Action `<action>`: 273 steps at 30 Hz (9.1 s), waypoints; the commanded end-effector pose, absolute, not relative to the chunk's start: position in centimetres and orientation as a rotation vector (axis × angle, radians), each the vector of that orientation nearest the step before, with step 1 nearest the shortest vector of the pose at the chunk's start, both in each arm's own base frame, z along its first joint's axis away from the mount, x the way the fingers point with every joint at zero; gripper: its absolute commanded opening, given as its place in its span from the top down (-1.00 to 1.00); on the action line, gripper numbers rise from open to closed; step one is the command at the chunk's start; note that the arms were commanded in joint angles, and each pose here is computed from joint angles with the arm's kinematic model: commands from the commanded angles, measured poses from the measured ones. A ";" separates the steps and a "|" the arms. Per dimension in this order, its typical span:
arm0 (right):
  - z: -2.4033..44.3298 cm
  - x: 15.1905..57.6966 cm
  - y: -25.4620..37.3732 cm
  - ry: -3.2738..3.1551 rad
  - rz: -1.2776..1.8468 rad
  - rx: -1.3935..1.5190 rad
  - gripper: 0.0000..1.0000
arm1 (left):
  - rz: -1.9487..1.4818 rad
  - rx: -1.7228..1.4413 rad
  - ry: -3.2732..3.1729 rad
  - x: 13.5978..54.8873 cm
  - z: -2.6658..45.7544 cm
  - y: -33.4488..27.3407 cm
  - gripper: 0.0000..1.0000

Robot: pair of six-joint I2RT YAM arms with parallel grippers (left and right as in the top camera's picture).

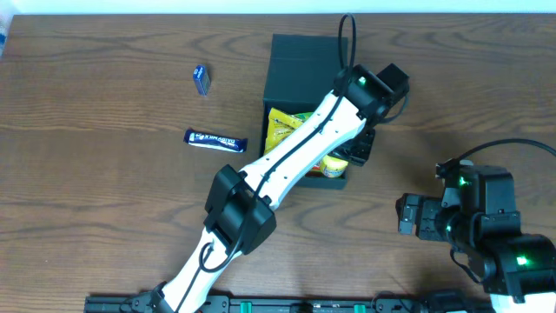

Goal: Pack container
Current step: 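Lower the Mentos bottle into the box's right side, then tilt the Mentos bottle upright and push it down into the box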

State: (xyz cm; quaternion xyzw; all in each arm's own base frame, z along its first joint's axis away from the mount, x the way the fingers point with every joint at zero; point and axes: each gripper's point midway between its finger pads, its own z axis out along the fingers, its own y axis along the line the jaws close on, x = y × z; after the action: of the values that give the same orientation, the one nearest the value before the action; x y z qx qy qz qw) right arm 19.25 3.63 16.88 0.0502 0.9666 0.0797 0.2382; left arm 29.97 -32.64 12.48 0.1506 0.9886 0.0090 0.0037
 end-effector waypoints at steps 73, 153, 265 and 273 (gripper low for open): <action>17.0 19.2 3.5 2.641 0.221 0.163 -0.98 | 0.450 0.362 2.807 23.8 19.1 -26.6 -0.92; 17.0 19.2 3.5 2.641 0.221 0.163 -0.98 | -0.028 0.355 2.605 34.1 9.1 -29.9 -0.91; 17.0 19.2 3.5 2.641 0.221 0.163 -0.98 | -0.210 -0.461 2.623 36.0 8.0 -29.6 -0.52; 17.0 19.2 3.5 2.641 0.221 0.163 -0.98 | -0.199 -0.456 2.663 35.6 6.5 -29.9 -0.52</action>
State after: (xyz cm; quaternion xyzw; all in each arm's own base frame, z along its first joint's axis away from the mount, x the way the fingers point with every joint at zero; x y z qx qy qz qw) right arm 19.25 3.63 16.88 0.0502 0.9666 0.0797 0.2382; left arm 35.24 -29.85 6.99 -0.1542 0.9609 -0.0746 0.2174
